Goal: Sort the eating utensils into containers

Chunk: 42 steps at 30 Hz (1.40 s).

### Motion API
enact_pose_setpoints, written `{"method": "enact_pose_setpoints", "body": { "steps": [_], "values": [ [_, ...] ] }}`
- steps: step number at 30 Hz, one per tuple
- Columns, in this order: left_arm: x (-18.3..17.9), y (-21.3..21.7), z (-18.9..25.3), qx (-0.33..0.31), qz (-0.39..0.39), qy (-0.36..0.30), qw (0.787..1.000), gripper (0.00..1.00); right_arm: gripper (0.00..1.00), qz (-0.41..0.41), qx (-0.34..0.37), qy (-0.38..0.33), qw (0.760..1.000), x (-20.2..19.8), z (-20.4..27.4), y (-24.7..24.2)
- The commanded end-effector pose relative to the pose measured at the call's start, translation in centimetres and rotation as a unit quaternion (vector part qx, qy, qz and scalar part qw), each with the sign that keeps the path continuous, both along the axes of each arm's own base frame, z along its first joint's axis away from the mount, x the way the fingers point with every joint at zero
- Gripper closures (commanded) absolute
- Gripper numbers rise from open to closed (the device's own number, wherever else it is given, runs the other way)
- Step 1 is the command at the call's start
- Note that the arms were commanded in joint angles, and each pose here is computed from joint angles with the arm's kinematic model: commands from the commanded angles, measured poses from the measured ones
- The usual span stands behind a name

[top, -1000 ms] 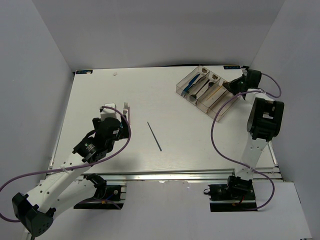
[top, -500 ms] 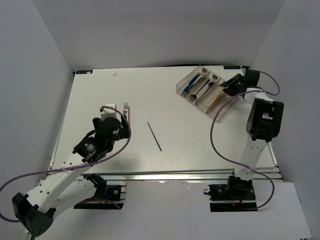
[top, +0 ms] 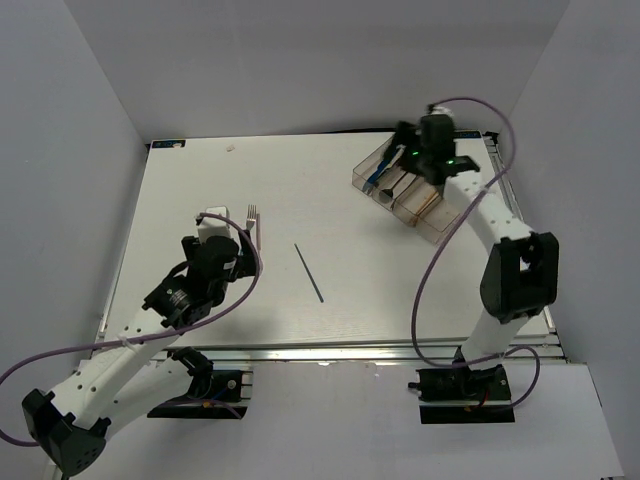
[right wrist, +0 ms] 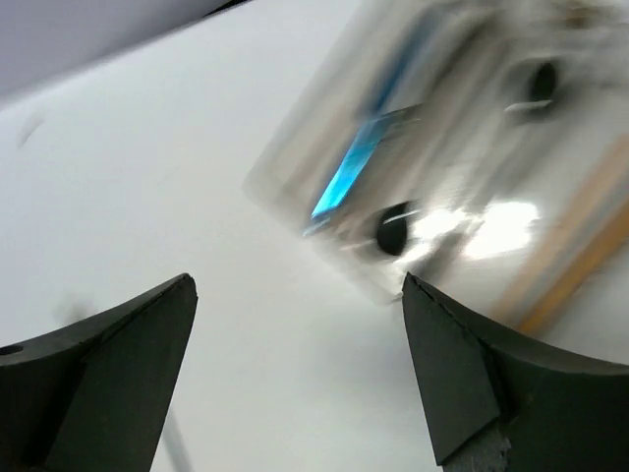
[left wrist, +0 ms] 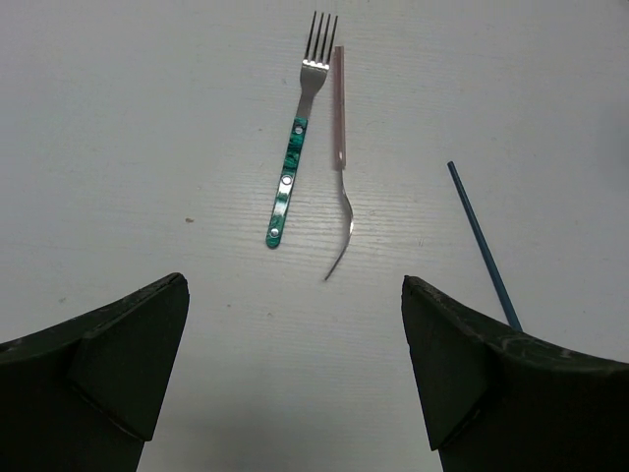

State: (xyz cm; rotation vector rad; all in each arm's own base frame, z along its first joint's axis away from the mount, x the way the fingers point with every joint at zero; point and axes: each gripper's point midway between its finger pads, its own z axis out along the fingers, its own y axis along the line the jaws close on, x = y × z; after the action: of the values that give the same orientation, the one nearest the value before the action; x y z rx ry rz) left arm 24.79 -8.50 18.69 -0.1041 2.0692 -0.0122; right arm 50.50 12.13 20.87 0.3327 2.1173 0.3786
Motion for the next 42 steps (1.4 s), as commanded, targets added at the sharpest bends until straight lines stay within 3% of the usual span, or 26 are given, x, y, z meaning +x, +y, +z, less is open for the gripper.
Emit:
{"method": "enact_pose_setpoints", "body": {
  "steps": [1,3,5,7,8,10,19,27,30,35,40,41,42],
  "values": [
    [-0.1,1.1,1.5,-0.008,0.029,-0.027,0.999,0.02,0.11,0.179,-0.033,-0.011,0.983,-6.8,0.8,8.8],
    [-0.1,1.1,1.7,-0.013,0.028,-0.032,0.999,0.02,0.11,0.270,-0.005,0.013,0.963,-10.8,-1.1,14.1],
    [-0.2,1.3,1.8,-0.012,0.032,-0.034,0.999,0.02,0.11,0.297,-0.075,0.043,0.951,-14.2,-3.6,17.5],
    [-0.2,1.4,1.9,-0.013,0.036,-0.036,0.999,0.02,0.12,0.295,-0.144,0.070,0.942,-15.0,-5.9,18.9],
    [-0.2,1.4,1.9,-0.014,0.036,-0.037,0.999,0.02,0.17,0.320,-0.177,0.117,0.923,-17.5,-8.8,20.0],
    [-0.2,1.4,1.9,-0.014,0.033,-0.036,0.999,0.02,0.23,0.326,-0.209,0.139,0.911,-19.6,-10.8,21.4],
    [-0.3,1.1,2.2,-0.021,0.024,-0.041,0.999,0.02,0.48,0.352,-0.254,0.197,0.879,-25.5,-14.9,22.7],
    [-0.4,0.8,2.3,-0.026,0.016,-0.043,0.999,0.02,0.58,0.369,-0.265,0.249,0.856,-27.9,-19.1,21.6],
    [-0.3,0.8,2.4,-0.027,0.015,-0.044,0.999,0.02,0.67,0.374,-0.270,0.267,0.847,-28.5,-20.3,21.3],
    [-0.4,0.7,2.4,-0.029,0.011,-0.044,0.999,0.02,0.70,0.377,-0.267,0.288,0.839,-29.8,-21.6,20.2],
    [-0.4,0.7,2.4,-0.029,0.010,-0.044,0.999,0.02,0.89,0.377,-0.275,0.302,0.832,-30.6,-22.5,19.1],
    [-0.4,0.6,2.4,-0.029,0.009,-0.044,0.999,0.02,1.00,0.375,-0.275,0.302,0.833,-30.6,-22.5,19.0],
    [-0.4,0.6,2.4,-0.029,0.010,-0.044,0.999,0.02,1.00,0.373,-0.276,0.302,0.833,-30.7,-22.5,18.8]
  ]
}}
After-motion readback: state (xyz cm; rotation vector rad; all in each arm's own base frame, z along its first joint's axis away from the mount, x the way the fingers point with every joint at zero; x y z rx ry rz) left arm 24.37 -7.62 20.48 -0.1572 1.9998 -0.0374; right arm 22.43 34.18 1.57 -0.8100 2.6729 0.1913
